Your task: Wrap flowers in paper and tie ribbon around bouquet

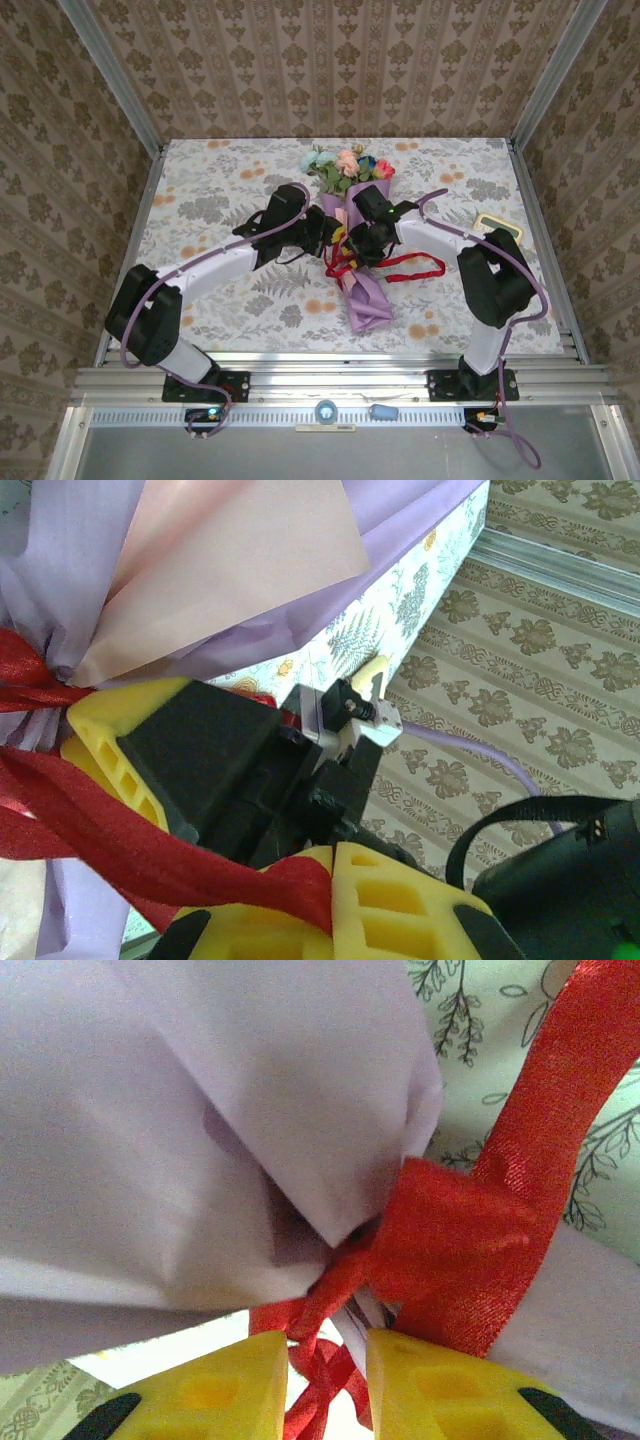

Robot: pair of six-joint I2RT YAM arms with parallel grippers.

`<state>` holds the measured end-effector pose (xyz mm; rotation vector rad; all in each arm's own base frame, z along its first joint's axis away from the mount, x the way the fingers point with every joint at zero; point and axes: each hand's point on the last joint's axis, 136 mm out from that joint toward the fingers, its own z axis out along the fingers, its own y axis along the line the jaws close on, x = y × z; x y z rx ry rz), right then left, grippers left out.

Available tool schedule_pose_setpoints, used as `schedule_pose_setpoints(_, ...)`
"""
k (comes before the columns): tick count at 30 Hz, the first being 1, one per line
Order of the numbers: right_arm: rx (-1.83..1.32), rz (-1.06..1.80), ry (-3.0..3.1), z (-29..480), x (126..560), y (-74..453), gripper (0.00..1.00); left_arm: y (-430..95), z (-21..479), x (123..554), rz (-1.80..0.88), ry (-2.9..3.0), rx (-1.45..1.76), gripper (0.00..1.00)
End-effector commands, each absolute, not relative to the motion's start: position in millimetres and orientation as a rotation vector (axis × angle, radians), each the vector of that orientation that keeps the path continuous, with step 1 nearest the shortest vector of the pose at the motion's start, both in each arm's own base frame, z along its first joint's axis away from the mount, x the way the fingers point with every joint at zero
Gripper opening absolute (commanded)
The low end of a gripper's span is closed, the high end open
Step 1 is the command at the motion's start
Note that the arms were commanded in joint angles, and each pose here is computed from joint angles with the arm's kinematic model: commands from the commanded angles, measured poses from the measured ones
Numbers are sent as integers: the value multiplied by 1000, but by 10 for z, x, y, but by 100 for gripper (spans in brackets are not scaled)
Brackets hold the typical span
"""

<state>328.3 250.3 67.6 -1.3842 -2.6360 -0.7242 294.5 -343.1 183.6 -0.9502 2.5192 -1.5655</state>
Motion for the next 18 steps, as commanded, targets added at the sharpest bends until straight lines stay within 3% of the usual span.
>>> schedule_pose_setpoints(1,-1472,-717,-2623,654,3470,2472,27,-3426,1962,2896,-1601,2482,-942,0)
schedule_pose_setpoints(4,-1495,-727,-2620,672,3548,2469,21,-3420,1963,2881,-1600,2482,-941,0)
schedule_pose_setpoints(10,-1529,-811,-2627,813,3647,2481,0,-3407,1953,2865,-1598,2480,-951,0)
schedule_pose_setpoints(18,-1543,-873,-2601,960,3554,2422,0,-3427,1848,2880,-1587,2495,-961,0)
